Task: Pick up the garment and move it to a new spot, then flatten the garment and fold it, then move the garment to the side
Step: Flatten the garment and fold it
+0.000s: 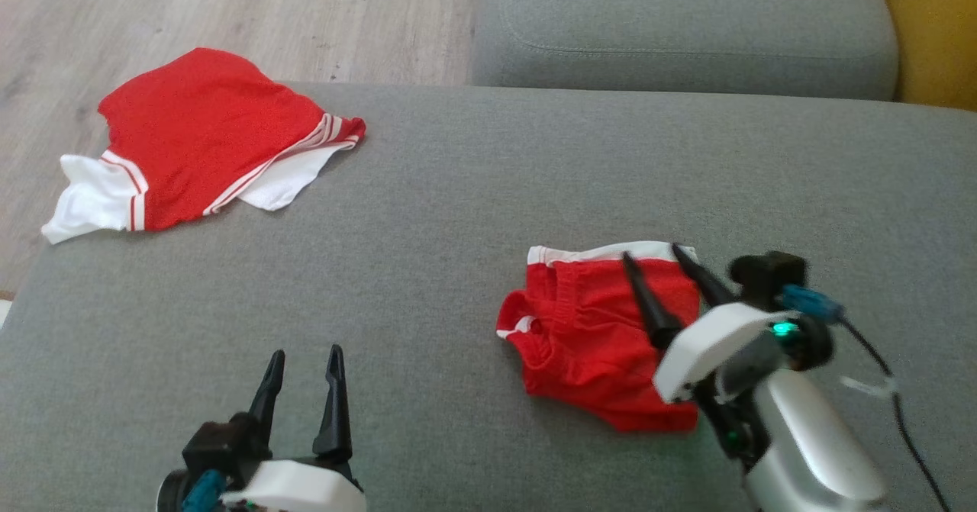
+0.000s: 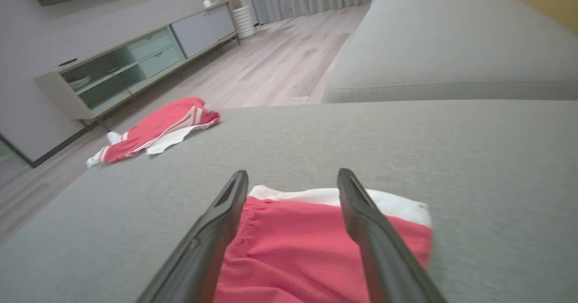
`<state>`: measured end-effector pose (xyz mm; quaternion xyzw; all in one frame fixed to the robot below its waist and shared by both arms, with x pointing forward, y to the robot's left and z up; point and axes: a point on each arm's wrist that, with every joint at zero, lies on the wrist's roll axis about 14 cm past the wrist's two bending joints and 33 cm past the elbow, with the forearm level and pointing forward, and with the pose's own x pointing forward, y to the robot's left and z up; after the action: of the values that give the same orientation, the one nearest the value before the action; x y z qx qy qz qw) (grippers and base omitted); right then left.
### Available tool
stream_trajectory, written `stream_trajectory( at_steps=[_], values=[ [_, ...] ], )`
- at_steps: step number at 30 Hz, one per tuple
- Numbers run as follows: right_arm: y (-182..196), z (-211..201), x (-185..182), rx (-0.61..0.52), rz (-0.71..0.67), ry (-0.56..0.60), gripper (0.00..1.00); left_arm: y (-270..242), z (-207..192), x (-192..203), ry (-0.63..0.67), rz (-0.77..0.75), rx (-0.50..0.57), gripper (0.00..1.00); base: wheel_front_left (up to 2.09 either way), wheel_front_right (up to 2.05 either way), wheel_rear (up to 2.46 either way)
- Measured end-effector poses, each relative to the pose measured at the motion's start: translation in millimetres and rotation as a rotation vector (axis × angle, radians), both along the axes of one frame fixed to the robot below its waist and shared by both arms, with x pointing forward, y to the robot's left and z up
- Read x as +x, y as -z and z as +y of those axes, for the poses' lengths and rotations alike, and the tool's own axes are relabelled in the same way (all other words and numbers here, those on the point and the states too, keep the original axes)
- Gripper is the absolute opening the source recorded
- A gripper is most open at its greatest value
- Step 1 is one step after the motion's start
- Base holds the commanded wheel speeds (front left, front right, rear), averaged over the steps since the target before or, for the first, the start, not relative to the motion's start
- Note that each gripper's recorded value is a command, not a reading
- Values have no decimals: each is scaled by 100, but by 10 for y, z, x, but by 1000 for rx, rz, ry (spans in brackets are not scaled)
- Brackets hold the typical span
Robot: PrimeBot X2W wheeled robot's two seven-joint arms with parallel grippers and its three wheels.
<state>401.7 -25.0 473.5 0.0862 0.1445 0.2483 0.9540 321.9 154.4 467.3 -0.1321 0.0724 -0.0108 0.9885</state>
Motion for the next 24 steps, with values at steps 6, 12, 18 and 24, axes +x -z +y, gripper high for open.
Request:
stream_trajectory(
  at_steps=[6, 12, 18, 24],
  values=[
    [-161, -478, 69, -6, -100, 150, 100, -30, -36, 21, 9, -14, 1, 100, 0, 0, 0],
    [-254, -860, -44, -18, -168, 262, 100, -111, -69, 30, 17, -51, 1, 100, 0, 0, 0],
    [-136, -1093, -303, -39, -162, 327, 100, -187, -79, 9, 19, -82, 3, 100, 0, 0, 0],
    [7, -1194, -514, -44, -129, 354, 100, -137, -43, -42, 18, -68, 24, 100, 0, 0, 0]
  ],
)
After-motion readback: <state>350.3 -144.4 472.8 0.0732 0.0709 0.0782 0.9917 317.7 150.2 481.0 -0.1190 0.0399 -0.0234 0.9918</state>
